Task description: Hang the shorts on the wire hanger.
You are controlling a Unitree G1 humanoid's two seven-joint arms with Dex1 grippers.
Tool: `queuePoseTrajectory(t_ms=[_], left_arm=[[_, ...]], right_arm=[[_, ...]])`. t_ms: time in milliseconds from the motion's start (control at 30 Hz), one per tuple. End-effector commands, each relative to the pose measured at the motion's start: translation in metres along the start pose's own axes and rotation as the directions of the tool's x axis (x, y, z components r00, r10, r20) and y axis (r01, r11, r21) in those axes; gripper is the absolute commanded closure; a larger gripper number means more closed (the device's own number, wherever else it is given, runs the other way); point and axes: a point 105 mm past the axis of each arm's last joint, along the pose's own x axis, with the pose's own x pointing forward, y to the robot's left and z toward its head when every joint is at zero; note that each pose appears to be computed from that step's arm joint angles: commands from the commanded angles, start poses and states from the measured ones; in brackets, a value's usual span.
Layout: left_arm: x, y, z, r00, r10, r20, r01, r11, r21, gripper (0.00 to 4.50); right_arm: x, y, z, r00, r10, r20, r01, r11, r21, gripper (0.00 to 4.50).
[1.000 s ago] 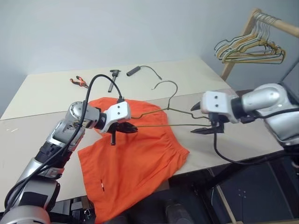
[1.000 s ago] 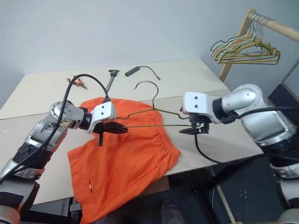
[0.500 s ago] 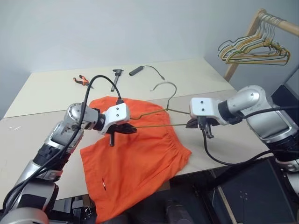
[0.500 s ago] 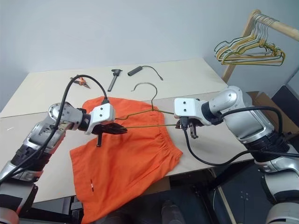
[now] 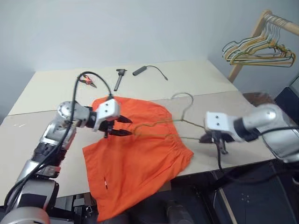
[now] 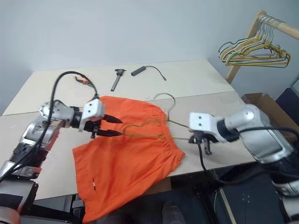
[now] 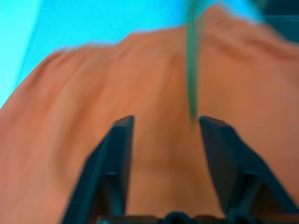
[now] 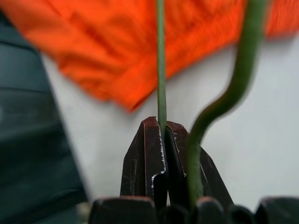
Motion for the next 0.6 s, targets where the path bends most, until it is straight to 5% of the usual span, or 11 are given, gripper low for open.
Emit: queuePoseTrajectory(t_ms=[33, 100, 333, 600], left_arm=[[-0.020, 0.009, 0.011, 0.991, 0.094, 0.091, -0.091, 0.995, -0.039, 0.64], [-0.020, -0.002, 0.017, 0.984, 0.095, 0.152, -0.087, 0.995, -0.055, 0.02], [-0.011, -0.047, 0.036, 0.963, 0.013, 0.267, 0.003, 0.998, -0.057, 0.02], [-0.011, -0.056, 0.041, 0.966, -0.015, 0.259, 0.033, 0.997, -0.066, 0.02]], right_arm=[[-0.016, 0.007, -0.022, 0.997, -0.075, 0.021, 0.068, 0.971, 0.231, 4.50], [-0.017, 0.012, -0.044, 0.994, -0.109, 0.021, 0.089, 0.897, 0.434, 4.50], [-0.013, 0.017, -0.088, 0.994, -0.113, 0.001, 0.061, 0.548, 0.834, 4.50], [-0.008, 0.020, -0.059, 0.983, 0.034, 0.180, -0.171, 0.515, 0.840, 4.50]])
